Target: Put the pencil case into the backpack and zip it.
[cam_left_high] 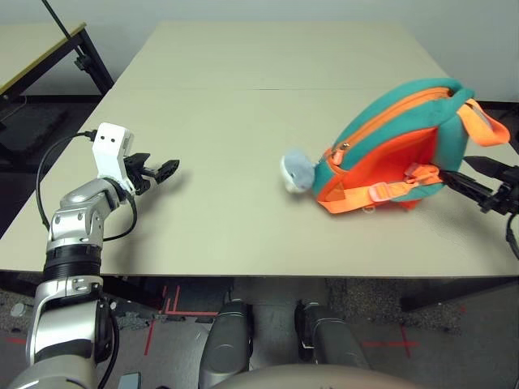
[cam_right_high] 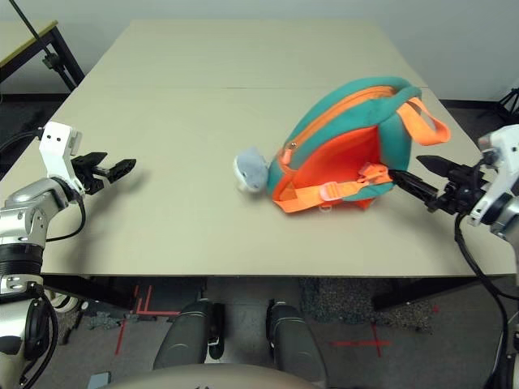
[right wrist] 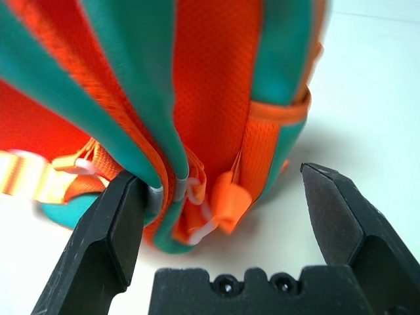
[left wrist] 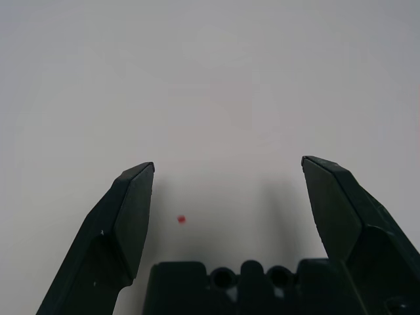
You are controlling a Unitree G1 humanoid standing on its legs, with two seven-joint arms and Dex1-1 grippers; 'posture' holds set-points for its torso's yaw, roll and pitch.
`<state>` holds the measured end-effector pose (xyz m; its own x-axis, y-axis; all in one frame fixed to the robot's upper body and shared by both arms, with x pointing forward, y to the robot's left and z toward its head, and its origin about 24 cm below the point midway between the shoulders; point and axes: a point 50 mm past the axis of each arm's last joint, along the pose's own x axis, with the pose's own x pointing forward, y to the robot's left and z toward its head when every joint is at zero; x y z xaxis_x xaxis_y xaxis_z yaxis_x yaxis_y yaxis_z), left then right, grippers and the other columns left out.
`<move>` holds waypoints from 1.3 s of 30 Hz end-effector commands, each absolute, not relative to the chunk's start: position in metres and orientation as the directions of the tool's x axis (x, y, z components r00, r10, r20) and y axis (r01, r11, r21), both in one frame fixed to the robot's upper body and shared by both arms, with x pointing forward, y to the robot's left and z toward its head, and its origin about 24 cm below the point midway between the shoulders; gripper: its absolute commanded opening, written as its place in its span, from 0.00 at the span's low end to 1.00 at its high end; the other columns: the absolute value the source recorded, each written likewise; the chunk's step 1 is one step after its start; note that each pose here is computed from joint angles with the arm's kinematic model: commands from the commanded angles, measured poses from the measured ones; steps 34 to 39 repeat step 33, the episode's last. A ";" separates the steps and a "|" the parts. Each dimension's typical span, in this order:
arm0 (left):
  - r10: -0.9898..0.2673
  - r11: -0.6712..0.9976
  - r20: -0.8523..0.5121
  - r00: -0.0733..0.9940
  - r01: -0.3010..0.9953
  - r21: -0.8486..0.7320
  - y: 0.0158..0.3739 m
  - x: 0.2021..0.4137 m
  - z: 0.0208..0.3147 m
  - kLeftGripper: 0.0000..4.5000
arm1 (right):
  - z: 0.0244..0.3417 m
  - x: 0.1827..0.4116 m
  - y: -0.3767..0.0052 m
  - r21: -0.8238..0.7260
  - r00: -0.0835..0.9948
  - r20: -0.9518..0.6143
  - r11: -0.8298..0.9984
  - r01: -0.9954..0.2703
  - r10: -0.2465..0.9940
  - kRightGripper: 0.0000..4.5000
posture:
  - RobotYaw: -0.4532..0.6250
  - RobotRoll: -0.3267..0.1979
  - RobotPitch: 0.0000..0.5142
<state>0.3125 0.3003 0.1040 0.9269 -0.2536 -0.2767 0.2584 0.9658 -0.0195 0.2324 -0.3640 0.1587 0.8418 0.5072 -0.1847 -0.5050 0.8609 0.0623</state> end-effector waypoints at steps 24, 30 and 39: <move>0.101 0.990 -0.056 0.993 -0.106 -0.088 0.306 0.308 0.091 1.00 | 0.121 0.280 -0.372 0.093 0.995 -0.002 0.991 -0.097 0.098 1.00 | 0.58 0.62 0.17; 0.120 0.987 -0.029 0.992 -0.122 -0.101 0.298 0.306 0.082 1.00 | 0.094 0.298 -0.361 0.095 0.997 0.016 0.993 0.076 -0.078 1.00 | 0.61 0.62 0.16; 0.120 0.987 -0.032 0.992 -0.123 -0.104 0.291 0.311 0.076 1.00 | 0.079 0.300 -0.361 0.084 0.972 0.007 0.969 0.233 -0.234 1.00 | 0.61 0.62 0.16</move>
